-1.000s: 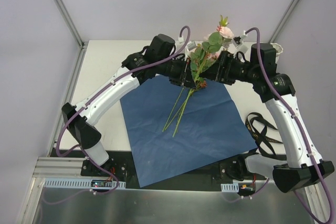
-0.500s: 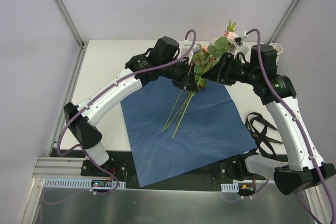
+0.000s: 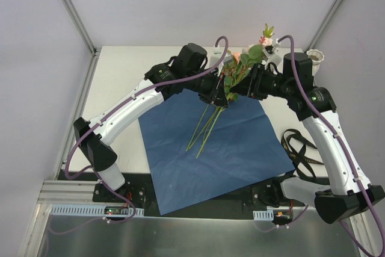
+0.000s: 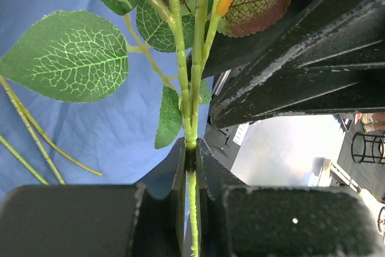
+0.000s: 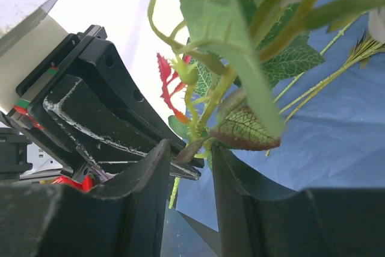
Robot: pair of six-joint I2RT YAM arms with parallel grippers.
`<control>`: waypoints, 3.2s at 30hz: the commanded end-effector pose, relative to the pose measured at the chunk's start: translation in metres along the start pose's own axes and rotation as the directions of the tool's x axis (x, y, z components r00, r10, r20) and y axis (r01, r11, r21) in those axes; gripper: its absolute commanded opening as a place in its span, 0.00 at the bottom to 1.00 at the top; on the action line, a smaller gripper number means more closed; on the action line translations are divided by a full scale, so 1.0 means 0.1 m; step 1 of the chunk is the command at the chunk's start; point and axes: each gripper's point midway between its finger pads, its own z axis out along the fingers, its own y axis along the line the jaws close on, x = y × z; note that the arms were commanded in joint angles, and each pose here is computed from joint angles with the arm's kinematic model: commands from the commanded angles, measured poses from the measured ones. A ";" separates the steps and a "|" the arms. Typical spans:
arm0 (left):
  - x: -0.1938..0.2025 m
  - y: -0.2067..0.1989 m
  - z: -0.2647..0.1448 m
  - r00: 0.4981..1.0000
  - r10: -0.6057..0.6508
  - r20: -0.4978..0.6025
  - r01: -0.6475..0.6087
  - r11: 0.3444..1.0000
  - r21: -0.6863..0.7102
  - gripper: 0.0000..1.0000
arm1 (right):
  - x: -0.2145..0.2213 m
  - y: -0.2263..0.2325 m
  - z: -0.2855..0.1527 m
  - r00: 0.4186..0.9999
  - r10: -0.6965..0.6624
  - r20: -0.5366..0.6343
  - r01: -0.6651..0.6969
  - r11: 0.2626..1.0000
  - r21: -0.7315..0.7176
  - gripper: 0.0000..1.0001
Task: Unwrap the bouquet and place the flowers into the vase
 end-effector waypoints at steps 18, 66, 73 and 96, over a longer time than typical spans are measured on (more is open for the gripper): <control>-0.21 0.23 -0.45 0.992 0.080 0.099 -0.061 0.981 -0.186 0.59 | -0.68 -0.11 -0.12 0.975 -0.106 0.197 0.070 0.981 0.183 0.01; 0.21 1.46 -1.15 0.994 -0.001 0.110 0.056 0.865 -0.498 0.68 | -3.08 -1.59 -2.33 0.481 -0.814 0.326 -0.228 0.243 0.943 0.01; 0.32 1.46 -1.16 0.994 -0.022 0.106 0.073 0.864 -0.499 0.68 | -3.06 -1.84 -2.05 0.523 -0.778 0.350 -0.203 0.285 0.937 0.01; 0.51 1.37 -1.18 0.994 -0.050 0.097 0.090 0.878 -0.469 0.68 | -2.41 -2.67 -1.61 0.783 -0.531 0.325 -0.227 0.244 0.943 0.57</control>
